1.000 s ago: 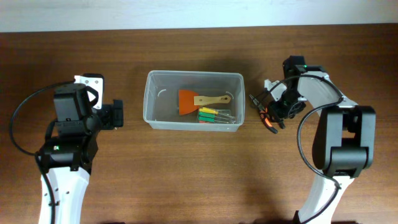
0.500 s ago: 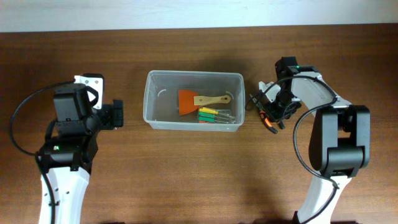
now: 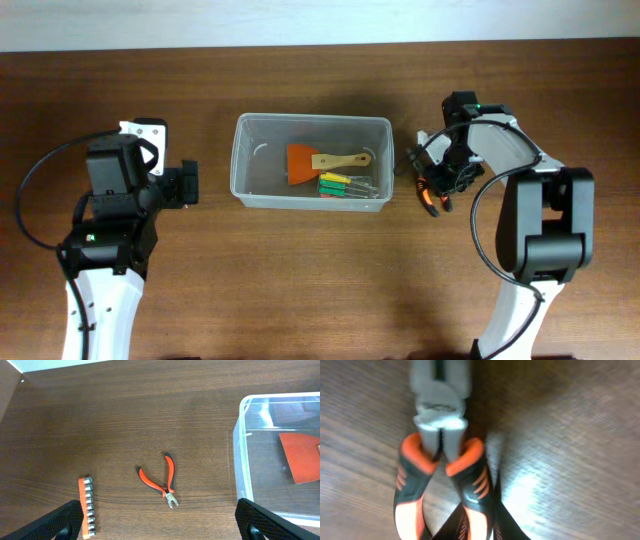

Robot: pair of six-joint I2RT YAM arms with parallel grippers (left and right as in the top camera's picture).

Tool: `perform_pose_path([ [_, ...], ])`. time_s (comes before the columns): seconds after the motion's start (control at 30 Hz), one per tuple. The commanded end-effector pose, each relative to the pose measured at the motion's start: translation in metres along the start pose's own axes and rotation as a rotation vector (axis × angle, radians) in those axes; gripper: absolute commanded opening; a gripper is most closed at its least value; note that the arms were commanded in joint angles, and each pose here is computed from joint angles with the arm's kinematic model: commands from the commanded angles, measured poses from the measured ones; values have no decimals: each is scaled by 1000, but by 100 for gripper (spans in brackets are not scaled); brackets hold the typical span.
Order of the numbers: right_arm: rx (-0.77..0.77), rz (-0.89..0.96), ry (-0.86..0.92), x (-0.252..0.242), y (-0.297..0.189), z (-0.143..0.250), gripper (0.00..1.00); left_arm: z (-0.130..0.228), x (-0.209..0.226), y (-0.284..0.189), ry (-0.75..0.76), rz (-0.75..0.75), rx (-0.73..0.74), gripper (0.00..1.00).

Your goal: Pack container

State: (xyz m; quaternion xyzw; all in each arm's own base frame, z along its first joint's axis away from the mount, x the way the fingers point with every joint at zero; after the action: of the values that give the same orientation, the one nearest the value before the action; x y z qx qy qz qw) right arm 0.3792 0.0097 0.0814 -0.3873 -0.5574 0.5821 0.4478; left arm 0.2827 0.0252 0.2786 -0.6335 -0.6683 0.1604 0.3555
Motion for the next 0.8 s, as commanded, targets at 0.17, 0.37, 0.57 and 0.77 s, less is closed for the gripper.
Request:
perform_pose_path([
  [0.17, -161, 11, 26, -1, -94, -38, 11, -6, 5, -4, 11, -17, -18, 99],
  [0.37, -300, 44, -2, 12, -181, -43, 4, -6, 5, -4, 11, -17, -18, 99],
  [0.57, -438, 72, -81, 45, -232, -47, 4, -6, 5, -4, 11, -17, -18, 99],
  [0.77, -448, 91, -108, 57, -234, -50, 4, -6, 5, -4, 11, -17, -18, 99],
])
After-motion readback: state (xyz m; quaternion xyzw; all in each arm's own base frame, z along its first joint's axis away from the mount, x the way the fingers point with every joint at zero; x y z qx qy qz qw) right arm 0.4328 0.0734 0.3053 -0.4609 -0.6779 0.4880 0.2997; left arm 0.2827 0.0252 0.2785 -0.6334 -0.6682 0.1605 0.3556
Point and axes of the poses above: each gripper's point midway between its finger pads, its own y axis out along the fingers, its own x axis along the line the jaws close on, z = x × y, the point moved 8 cm from there along -y, back along the fingers, and after that the axes turned 8 degrees about y, right-handed, at the moved point
